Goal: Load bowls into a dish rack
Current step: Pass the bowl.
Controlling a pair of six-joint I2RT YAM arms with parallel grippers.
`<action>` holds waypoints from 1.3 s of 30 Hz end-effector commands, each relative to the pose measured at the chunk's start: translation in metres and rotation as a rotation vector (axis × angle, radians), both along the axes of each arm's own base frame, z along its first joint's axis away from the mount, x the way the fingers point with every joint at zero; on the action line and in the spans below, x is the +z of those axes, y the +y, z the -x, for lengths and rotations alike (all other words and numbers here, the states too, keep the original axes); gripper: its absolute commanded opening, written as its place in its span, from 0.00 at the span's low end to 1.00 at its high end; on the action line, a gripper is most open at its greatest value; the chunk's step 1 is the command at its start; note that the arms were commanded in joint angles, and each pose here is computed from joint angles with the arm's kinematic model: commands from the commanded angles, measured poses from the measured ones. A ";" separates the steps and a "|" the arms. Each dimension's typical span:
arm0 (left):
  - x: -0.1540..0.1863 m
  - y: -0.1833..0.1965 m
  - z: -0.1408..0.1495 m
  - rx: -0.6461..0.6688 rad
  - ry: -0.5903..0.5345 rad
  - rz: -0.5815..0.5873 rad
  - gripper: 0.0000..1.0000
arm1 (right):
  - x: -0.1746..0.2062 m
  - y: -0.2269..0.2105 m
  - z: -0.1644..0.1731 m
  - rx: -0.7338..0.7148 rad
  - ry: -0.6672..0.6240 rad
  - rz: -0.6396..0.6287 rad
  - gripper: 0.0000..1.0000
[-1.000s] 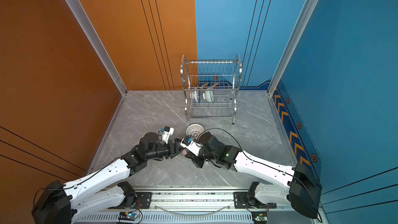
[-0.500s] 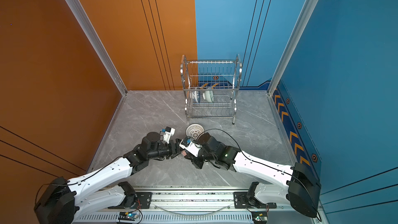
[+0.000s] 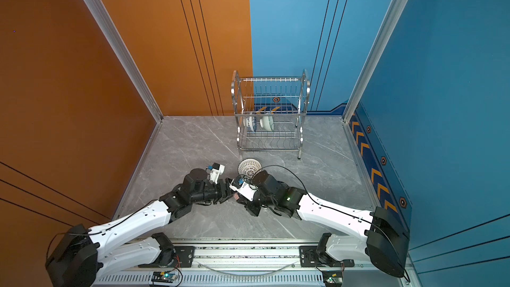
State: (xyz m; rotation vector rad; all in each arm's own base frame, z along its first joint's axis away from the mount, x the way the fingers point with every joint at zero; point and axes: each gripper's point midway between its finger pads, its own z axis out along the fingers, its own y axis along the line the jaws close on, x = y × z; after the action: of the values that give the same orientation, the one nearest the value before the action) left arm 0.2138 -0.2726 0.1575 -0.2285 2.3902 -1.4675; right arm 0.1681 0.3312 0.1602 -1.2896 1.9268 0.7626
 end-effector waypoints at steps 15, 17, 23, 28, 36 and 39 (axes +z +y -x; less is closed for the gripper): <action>0.026 -0.003 -0.011 0.001 -0.171 0.005 0.58 | 0.005 -0.005 -0.006 -0.049 0.025 -0.095 0.36; 0.024 -0.002 -0.013 0.004 -0.168 -0.001 0.58 | 0.003 -0.007 -0.005 -0.053 0.026 -0.093 0.37; 0.016 -0.002 -0.015 0.006 -0.156 -0.020 0.57 | 0.003 -0.014 -0.006 -0.070 0.019 -0.088 0.43; 0.013 -0.004 -0.018 -0.001 -0.162 -0.034 0.57 | 0.008 -0.022 -0.004 -0.086 0.008 -0.085 0.49; 0.023 -0.013 -0.022 -0.023 -0.187 -0.031 0.56 | 0.023 -0.055 -0.011 -0.202 0.016 -0.148 0.71; 0.026 -0.016 -0.023 -0.029 -0.196 -0.031 0.56 | 0.031 -0.071 -0.014 -0.274 0.013 -0.183 0.98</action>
State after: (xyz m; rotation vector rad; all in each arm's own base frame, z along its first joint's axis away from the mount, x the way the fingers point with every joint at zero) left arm 0.2273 -0.2772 0.1501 -0.1225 2.3785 -1.3551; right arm 0.1807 0.2754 0.1943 -0.9723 1.8939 0.8076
